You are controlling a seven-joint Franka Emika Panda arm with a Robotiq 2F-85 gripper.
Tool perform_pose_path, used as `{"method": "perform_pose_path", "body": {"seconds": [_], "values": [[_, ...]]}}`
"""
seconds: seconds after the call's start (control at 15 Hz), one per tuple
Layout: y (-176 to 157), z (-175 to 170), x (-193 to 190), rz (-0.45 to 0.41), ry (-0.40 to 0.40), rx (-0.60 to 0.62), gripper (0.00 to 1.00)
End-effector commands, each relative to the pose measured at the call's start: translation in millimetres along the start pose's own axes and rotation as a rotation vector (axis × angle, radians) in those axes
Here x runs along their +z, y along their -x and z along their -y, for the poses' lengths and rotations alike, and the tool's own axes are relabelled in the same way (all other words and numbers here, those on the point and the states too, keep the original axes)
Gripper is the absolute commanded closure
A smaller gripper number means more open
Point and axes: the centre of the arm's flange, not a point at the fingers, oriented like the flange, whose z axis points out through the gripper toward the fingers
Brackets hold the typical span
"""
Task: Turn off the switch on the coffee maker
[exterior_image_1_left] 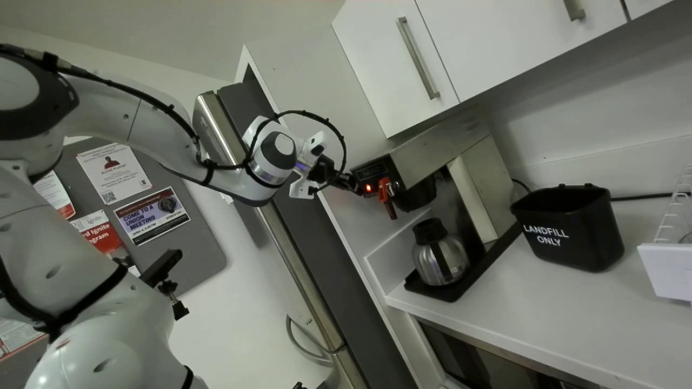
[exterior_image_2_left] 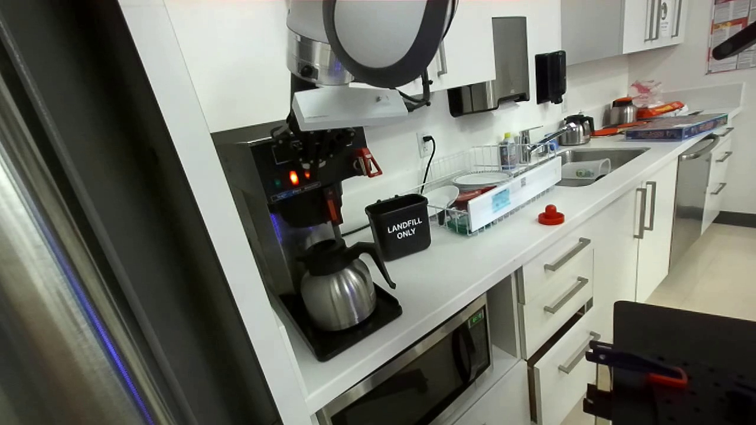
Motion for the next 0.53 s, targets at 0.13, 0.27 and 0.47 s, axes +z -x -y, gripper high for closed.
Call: {"method": "perform_pose_path", "body": {"seconds": [0.13,0.27,0.47], "values": [[-15,9,15,-0.011,-0.021,-0.028,1.00],[-17,11,19,-0.011,-0.030,-0.043,1.00],[-19,13,24,-0.011,-0.040,-0.051,1.00]]}}
